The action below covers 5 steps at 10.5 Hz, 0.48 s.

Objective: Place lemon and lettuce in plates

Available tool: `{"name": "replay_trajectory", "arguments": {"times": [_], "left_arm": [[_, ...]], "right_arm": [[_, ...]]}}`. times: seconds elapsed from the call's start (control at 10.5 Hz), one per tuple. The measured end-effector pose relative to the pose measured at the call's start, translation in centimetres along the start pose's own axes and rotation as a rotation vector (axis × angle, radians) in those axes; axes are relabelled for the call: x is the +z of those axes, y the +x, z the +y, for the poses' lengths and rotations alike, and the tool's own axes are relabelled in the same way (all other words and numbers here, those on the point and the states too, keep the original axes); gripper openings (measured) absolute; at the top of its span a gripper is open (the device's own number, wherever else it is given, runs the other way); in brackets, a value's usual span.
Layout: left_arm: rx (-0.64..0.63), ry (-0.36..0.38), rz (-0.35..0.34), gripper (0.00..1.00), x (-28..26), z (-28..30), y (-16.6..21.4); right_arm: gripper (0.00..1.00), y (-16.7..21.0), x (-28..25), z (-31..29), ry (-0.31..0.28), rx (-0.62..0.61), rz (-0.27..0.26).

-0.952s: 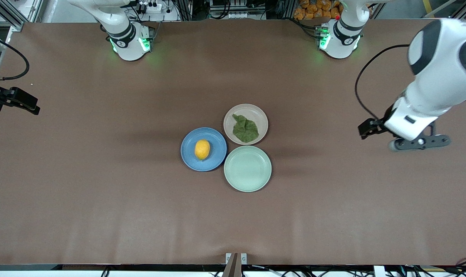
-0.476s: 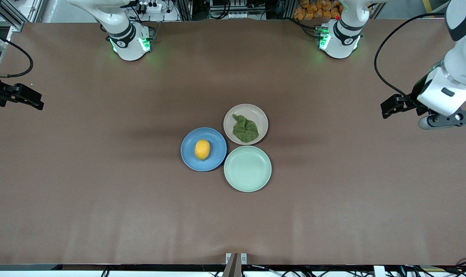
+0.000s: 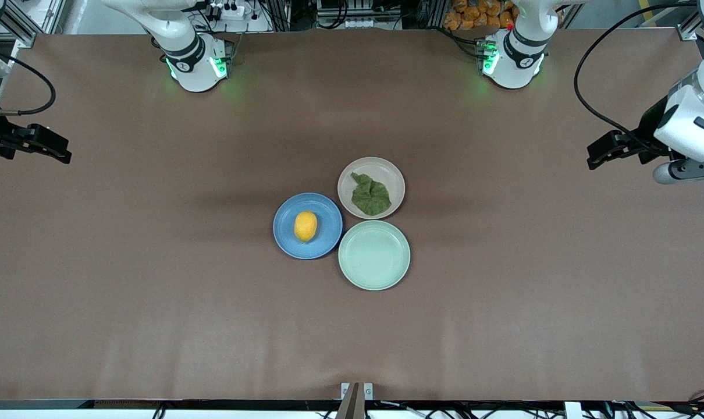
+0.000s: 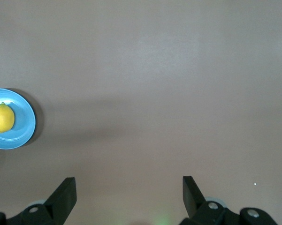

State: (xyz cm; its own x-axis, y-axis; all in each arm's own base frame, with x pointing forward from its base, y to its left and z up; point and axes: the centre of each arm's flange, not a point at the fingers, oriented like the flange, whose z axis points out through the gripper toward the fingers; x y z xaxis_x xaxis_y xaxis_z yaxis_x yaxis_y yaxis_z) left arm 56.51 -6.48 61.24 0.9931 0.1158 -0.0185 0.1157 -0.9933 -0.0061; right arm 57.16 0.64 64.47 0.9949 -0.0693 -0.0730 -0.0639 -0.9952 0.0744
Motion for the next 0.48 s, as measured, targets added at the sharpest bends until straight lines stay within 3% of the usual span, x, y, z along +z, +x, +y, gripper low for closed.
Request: {"name": "replay_trajectory", "arguments": {"times": [0.48], "left_arm": [[-0.016,-0.003,0.009,1.0,-0.56,-0.88,0.15]], "right_arm": [[1.0,0.0,0.0,0.01,0.0,0.0,0.0]]}}
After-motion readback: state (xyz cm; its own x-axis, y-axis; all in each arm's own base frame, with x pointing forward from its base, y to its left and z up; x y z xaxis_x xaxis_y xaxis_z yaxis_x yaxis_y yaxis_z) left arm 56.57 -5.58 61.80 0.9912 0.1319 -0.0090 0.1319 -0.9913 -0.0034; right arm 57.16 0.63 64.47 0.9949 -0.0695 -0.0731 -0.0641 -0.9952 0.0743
